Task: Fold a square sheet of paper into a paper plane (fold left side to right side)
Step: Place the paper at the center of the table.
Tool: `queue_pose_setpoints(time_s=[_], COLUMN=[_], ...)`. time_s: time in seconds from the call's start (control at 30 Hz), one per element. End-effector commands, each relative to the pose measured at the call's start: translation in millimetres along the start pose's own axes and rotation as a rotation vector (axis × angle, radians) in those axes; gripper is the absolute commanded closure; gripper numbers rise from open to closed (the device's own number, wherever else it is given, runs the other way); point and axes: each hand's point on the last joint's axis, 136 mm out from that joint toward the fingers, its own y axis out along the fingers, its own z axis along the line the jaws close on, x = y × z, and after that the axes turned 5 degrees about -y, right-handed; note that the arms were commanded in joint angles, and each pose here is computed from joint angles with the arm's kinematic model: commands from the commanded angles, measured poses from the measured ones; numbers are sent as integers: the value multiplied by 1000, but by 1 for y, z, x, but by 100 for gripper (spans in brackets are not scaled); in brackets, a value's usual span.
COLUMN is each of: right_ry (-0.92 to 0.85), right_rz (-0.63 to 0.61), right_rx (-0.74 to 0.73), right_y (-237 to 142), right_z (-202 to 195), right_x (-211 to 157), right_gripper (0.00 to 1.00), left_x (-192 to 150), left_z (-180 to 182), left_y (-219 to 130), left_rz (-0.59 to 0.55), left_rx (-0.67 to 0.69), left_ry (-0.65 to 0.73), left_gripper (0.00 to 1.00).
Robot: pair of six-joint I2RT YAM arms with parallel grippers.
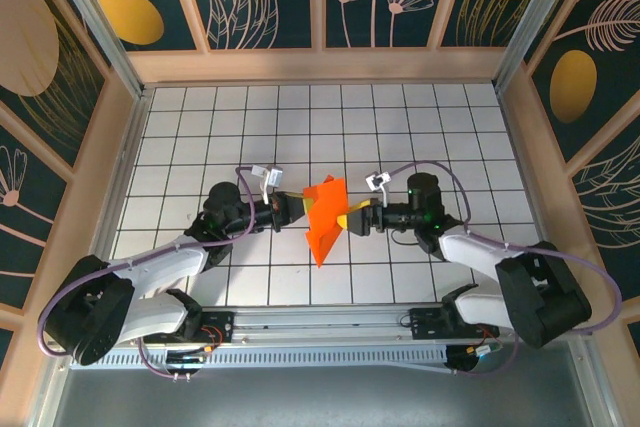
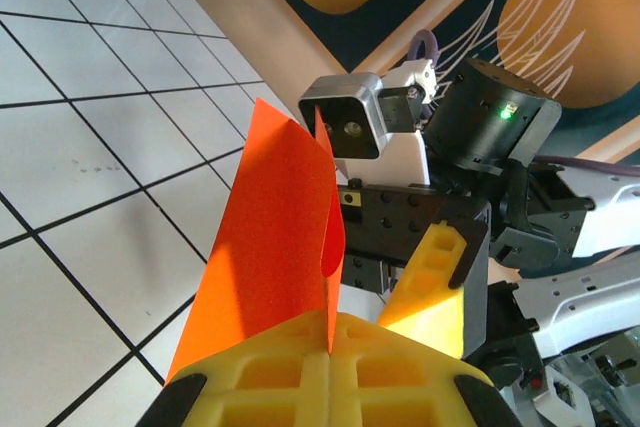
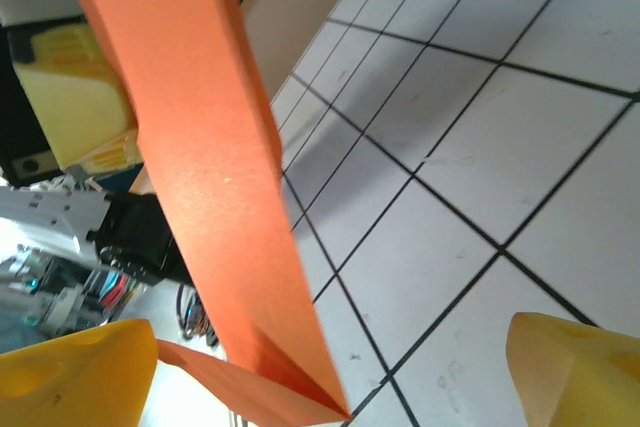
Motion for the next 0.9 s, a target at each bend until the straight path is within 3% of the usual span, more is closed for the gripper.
queue_pose_setpoints(time_s=[0.0, 0.4, 0.87], right_ry=[-69, -100, -66], right_rz=[-1, 24, 28], right_rx=[107, 47, -42], right_y=[7, 5, 12], right_z=[23, 22, -5], right_x=[9, 21, 38], right_gripper=[15, 43, 63], left_x=[-1, -6, -21], left_z=[-3, 36, 49], left_y=[-2, 2, 8], left_rz=[-1, -6, 50], left_rx=[-25, 129, 132], left_ry=[39, -28, -64], left_gripper=[100, 100, 100])
